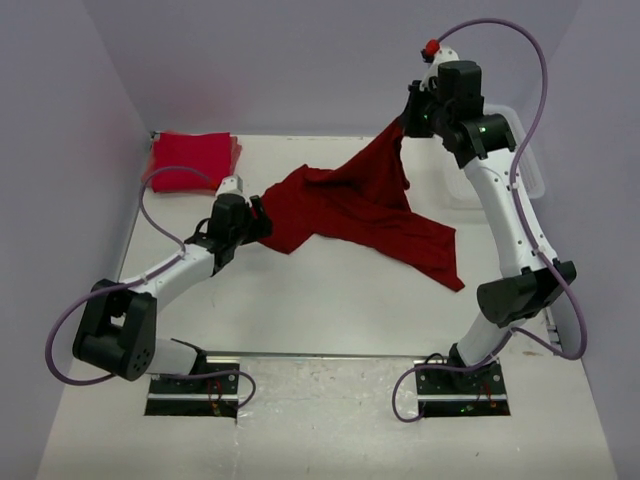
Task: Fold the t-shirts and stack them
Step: Flatten out the tshirt
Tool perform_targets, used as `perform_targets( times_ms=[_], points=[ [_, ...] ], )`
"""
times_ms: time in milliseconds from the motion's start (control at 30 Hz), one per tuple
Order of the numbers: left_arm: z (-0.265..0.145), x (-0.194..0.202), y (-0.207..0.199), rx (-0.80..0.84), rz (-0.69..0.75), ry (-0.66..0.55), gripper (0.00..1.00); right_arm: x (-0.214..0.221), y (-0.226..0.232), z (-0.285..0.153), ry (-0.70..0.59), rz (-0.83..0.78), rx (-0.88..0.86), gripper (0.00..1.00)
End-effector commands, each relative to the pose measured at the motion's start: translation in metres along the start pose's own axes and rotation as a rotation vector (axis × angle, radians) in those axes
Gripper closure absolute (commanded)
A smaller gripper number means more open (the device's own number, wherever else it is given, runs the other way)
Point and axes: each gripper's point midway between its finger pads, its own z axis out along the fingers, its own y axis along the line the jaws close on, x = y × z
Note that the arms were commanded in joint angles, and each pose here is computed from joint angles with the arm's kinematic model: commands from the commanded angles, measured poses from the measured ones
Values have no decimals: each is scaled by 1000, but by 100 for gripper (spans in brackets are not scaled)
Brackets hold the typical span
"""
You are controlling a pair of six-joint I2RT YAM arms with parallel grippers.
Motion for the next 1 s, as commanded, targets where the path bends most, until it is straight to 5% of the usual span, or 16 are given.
perform_targets(
  times_ms=[0, 233, 467, 733, 867, 967],
  points=[
    [-9, -9, -8, 43, 15, -35, 29, -26, 14, -25, -51, -33, -68, 100],
    [-14, -12, -25, 130, 27, -31, 30, -47, 50, -49, -103, -91, -177, 100],
    [-26, -5, -78, 433, 74, 39, 34, -74, 104, -83, -214, -214, -334, 100],
    [-50, -17, -83, 469, 90, -8, 36, -133, 173, -199, -587, -402, -581, 100],
    [-56, -18, -77, 443, 101, -21, 36, -169, 163, -241, -799, -441, -492, 100],
    [-61, -22, -75, 431, 102, -29, 36, -203, 130, -202, -853, -470, -204, 100]
  ],
)
